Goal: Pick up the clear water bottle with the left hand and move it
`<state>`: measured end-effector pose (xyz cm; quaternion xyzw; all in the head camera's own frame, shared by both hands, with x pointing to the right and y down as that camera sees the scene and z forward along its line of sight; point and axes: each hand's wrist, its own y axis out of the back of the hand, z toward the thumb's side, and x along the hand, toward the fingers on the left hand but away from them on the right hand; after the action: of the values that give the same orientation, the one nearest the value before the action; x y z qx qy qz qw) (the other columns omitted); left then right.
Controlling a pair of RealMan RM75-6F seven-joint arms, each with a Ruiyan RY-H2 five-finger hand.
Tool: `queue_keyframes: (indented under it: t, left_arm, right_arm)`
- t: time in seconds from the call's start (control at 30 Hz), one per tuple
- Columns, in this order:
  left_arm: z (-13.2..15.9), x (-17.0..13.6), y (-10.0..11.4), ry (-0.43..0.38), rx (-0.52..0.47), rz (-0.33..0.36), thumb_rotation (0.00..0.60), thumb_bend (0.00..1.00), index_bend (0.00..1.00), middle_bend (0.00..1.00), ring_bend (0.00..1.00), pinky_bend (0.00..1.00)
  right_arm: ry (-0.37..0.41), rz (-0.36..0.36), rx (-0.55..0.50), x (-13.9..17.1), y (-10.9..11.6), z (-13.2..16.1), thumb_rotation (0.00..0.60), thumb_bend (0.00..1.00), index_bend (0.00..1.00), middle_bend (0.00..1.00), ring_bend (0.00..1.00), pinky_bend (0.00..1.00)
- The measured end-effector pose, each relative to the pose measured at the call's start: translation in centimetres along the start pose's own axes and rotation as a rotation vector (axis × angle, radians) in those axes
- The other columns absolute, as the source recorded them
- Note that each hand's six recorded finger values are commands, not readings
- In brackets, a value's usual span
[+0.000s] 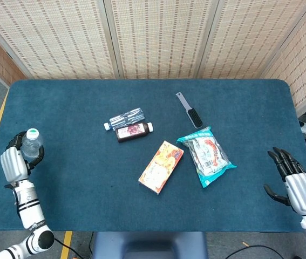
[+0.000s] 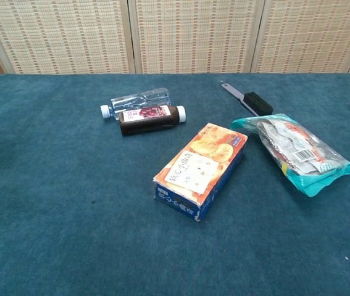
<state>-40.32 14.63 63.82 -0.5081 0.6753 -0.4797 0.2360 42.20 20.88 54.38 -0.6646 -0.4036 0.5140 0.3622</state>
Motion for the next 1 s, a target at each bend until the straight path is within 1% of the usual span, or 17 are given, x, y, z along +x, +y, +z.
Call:
queue_keyframes:
  t: [0.03,0.07,0.1,0.13,0.27,0.3,0.37,0.43,0.5,0.53,0.63,0.73,0.77,0.87,0.93,0.97,1.0]
  left_arm:
    - [0.2,-0.1,-0.2,0.002,-0.034,-0.017,0.6,0.46,0.47,0.61,0.47,0.4]
    - [0.8,-0.4,-0.6,0.004,-0.11,-0.052,0.6,0.46,0.47,0.61,0.47,0.4]
    - [1.1,-0.6,-0.7,0.006,-0.144,-0.066,0.6,0.46,0.47,0.61,0.47,0.4]
    - [1.4,-0.8,-0.9,0.01,-0.199,-0.087,0.6,0.46,0.47,0.61,0.47,0.4]
    - [2.7,-1.4,-1.7,0.046,-0.468,-0.177,0.6,0.46,0.47,0.62,0.47,0.4]
    - [3.1,-1.6,-1.9,0.06,-0.548,-0.205,0.6,0.46,0.47,0.62,0.47,0.4]
    - [3.7,-1.9,-2.2,0.084,-0.663,-0.251,0.6,0.46,0.47,0.62,0.47,0.4]
    - [4.1,-2.0,-2.4,0.098,-0.728,-0.284,0.6,0.46,0.48,0.62,0.47,0.4]
    - [4.2,-2.1,-2.7,0.096,-0.742,-0.304,0.6,0.46,0.48,0.62,0.47,0.4]
    - [4.1,-2.0,-2.7,0.091,-0.728,-0.297,0.6,0.47,0.48,0.62,0.47,0.4]
    - [3.2,-1.4,-2.2,0.057,-0.598,-0.227,0.6,0.48,0.48,0.62,0.47,0.4]
    - [1.8,-0.6,-1.3,0.004,-0.342,-0.11,0.6,0.48,0.48,0.62,0.47,0.4]
    - [1.2,-0.3,-0.8,-0.012,-0.219,-0.06,0.6,0.48,0.48,0.62,0.47,0.4]
    - [0.0,0.2,-0.1,-0.031,0.037,0.015,0.6,0.49,0.48,0.62,0.47,0.39]
    - [-0.1,0.2,-0.1,-0.034,0.116,0.025,0.6,0.49,0.48,0.62,0.47,0.39]
    - [-0.1,0.1,-0.3,-0.034,0.137,0.021,0.6,0.49,0.48,0.62,0.47,0.39]
    - [0.0,0.1,-0.4,-0.033,0.138,0.014,0.6,0.49,0.48,0.62,0.47,0.39]
  right_arm:
    - [-0.001,0.002,0.001,0.0,0.0,0.0,0.6,0.25,0.0,0.0,0.0,0.16]
    - [-0.002,0.005,0.002,0.0,-0.1,0.0,0.6,0.25,0.0,0.0,0.0,0.16]
    - [-0.002,0.006,0.003,0.0,-0.1,0.0,0.6,0.25,0.0,0.0,0.0,0.16]
    - [-0.003,0.008,0.004,0.0,-0.1,0.0,0.6,0.25,0.0,0.0,0.0,0.16]
    - [-0.003,0.01,0.004,-0.1,-0.2,0.0,0.6,0.25,0.0,0.0,0.0,0.16]
    - [-0.003,0.01,0.004,-0.1,-0.2,0.0,0.6,0.24,0.0,0.0,0.0,0.16]
    - [-0.004,0.011,0.004,-0.1,-0.2,0.0,0.6,0.25,0.0,0.0,0.0,0.16]
    - [-0.006,0.013,0.003,-0.1,-0.1,-0.1,0.6,0.25,0.0,0.0,0.0,0.16]
    - [-0.006,0.015,0.001,-0.1,-0.1,-0.1,0.6,0.25,0.0,0.0,0.0,0.16]
    - [-0.006,0.017,0.001,-0.1,-0.2,-0.1,0.6,0.25,0.0,0.0,0.0,0.16]
    - [-0.005,0.02,0.001,-0.1,-0.2,-0.1,0.6,0.25,0.0,0.0,0.0,0.16]
    - [-0.005,0.025,0.0,0.0,-0.3,0.0,0.6,0.25,0.0,0.0,0.0,0.16]
    - [-0.006,0.025,0.001,0.0,-0.3,0.0,0.6,0.25,0.0,0.0,0.0,0.16]
    - [-0.006,0.028,0.003,0.0,-0.3,0.0,0.6,0.25,0.0,0.0,0.0,0.16]
    - [-0.006,0.027,0.003,0.0,-0.3,0.0,0.6,0.25,0.0,0.0,0.0,0.16]
    - [-0.006,0.026,0.004,0.0,-0.3,0.0,0.6,0.25,0.0,0.0,0.0,0.16]
    - [-0.006,0.026,0.004,0.0,-0.3,0.0,0.6,0.25,0.0,0.0,0.0,0.16]
